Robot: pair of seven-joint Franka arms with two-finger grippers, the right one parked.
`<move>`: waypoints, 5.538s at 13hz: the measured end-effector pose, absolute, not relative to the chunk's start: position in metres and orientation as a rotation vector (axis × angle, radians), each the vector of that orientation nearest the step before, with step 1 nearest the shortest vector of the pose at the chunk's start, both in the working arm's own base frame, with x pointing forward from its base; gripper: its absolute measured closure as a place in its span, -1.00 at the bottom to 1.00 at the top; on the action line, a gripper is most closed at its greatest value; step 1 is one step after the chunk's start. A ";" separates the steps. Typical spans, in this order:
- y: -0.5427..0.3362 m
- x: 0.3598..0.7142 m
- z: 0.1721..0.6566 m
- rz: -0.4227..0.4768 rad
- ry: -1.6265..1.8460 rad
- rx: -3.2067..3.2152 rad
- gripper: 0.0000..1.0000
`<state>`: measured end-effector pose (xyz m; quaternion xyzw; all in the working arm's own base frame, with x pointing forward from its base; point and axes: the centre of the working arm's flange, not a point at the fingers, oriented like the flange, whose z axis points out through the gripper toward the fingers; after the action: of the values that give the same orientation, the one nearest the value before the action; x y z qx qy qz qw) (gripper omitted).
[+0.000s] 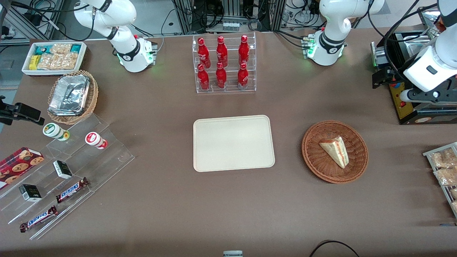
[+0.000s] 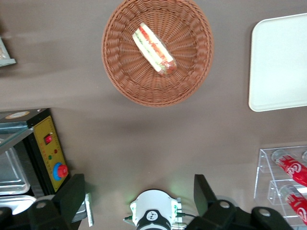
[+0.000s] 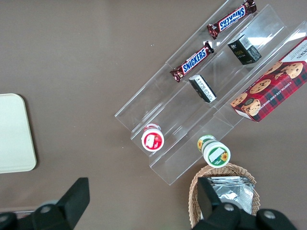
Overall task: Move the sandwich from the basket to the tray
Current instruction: 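Move the left gripper down over the sandwich in the wicker basket, then lower the left gripper and close it on the wrapped sandwich, then lift the sandwich and carry it with the left gripper over the tray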
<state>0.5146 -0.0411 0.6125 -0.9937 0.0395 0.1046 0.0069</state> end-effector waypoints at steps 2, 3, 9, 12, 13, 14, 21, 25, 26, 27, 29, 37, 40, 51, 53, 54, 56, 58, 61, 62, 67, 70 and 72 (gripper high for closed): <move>-0.041 0.515 0.612 0.328 0.120 -3.119 -1.00; -0.039 0.515 0.610 0.335 0.114 -3.121 -1.00; -0.035 0.535 0.529 0.357 0.100 -3.122 -1.00; -0.035 0.536 0.470 0.312 0.098 -3.128 -1.00; -0.035 0.535 0.452 0.282 0.096 -3.132 -1.00; -0.035 0.535 0.435 0.245 0.091 -3.135 -1.00; -0.033 0.532 0.360 0.073 -0.269 -3.135 -1.00; -0.034 0.541 0.341 0.021 -0.850 -3.036 -1.00; -0.035 0.544 0.337 0.005 -0.983 -3.001 -1.00; -0.035 0.546 0.333 -0.011 -1.091 -2.969 -1.00; -0.036 0.549 0.327 -0.026 -1.219 -2.929 -1.00; -0.056 0.551 0.298 0.012 -1.228 -2.925 -1.00; -0.058 0.553 0.279 0.016 -1.230 -2.927 -1.00; -0.062 0.553 0.249 0.121 -1.198 -2.907 0.28; -0.075 0.559 0.271 0.192 -1.086 -2.924 0.36; -0.084 0.563 0.284 0.221 -1.016 -2.938 0.37; -0.109 0.570 0.306 0.236 -0.887 -2.975 0.56; -0.146 0.569 0.313 0.225 -0.775 -3.008 0.62; -0.221 0.562 0.305 0.221 -0.587 -3.050 0.62; -0.248 0.561 0.300 0.219 -0.527 -3.063 0.62; -0.367 0.558 0.279 0.183 -0.456 -3.098 0.62; -0.425 0.550 0.276 0.152 -0.497 -3.114 0.62; -0.454 0.539 0.269 0.149 -0.490 -3.120 0.62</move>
<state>0.5394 -0.4544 0.2686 -0.9868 -0.1549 0.0472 -0.0100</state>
